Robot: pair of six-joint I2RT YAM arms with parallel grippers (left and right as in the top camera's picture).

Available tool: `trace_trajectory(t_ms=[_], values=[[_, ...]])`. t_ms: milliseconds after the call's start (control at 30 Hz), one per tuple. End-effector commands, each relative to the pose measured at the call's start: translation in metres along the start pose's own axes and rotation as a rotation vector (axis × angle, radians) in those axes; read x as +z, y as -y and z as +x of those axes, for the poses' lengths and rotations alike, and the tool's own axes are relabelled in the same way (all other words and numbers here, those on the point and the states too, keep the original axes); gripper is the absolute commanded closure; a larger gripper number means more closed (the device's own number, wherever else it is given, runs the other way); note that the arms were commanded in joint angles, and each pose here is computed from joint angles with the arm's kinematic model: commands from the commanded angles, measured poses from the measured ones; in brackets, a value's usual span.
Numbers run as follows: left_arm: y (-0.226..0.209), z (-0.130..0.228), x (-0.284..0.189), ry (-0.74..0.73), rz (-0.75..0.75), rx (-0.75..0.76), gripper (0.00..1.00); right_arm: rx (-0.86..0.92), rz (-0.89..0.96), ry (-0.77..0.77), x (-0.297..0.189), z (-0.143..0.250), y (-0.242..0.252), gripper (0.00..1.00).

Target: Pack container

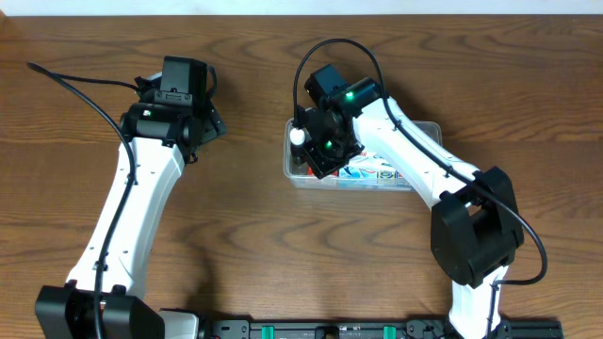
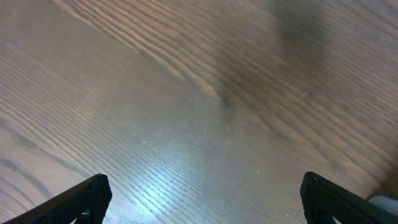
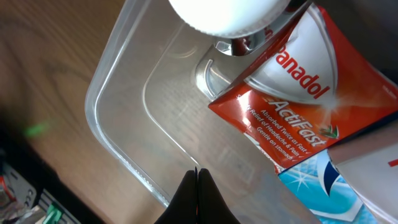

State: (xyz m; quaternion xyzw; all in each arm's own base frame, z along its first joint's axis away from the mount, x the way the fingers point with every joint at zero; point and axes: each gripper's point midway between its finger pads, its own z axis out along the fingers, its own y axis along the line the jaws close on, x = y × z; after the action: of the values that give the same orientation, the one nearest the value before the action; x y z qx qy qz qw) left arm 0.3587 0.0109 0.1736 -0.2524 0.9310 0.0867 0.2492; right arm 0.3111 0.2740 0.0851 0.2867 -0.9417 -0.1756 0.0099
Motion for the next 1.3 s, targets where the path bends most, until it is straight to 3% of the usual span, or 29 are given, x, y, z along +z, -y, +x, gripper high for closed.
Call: trace_trajectory(t_ms=[0,300,500,633,800,933,1267], values=[[-0.003,0.000,0.003,-0.001,-0.021,0.007,0.02,-0.029,-0.032,-0.023,0.003,0.003,-0.008,0.99],[-0.003,0.000,0.003,-0.001,-0.021,0.007,0.02,-0.029,-0.027,0.058,-0.016,-0.014,0.002,0.99],[-0.003,0.000,0.003,-0.001,-0.021,0.007,0.02,-0.024,0.008,0.327,-0.114,-0.043,0.020,0.99],[-0.003,0.000,0.003,-0.001,-0.021,0.007,0.02,-0.024,0.058,0.518,-0.198,-0.025,0.024,0.99],[-0.003,0.000,0.003,-0.001,-0.021,0.007,0.02,0.003,0.215,0.709,-0.295,0.047,0.023,0.99],[-0.003,0.000,0.003,-0.001,-0.021,0.007,0.02,0.040,0.350,0.826,-0.345,0.120,0.010,0.99],[-0.003,0.000,0.003,-0.001,-0.021,0.007,0.02,0.016,0.460,1.237,-0.401,0.284,-0.062,0.91]])
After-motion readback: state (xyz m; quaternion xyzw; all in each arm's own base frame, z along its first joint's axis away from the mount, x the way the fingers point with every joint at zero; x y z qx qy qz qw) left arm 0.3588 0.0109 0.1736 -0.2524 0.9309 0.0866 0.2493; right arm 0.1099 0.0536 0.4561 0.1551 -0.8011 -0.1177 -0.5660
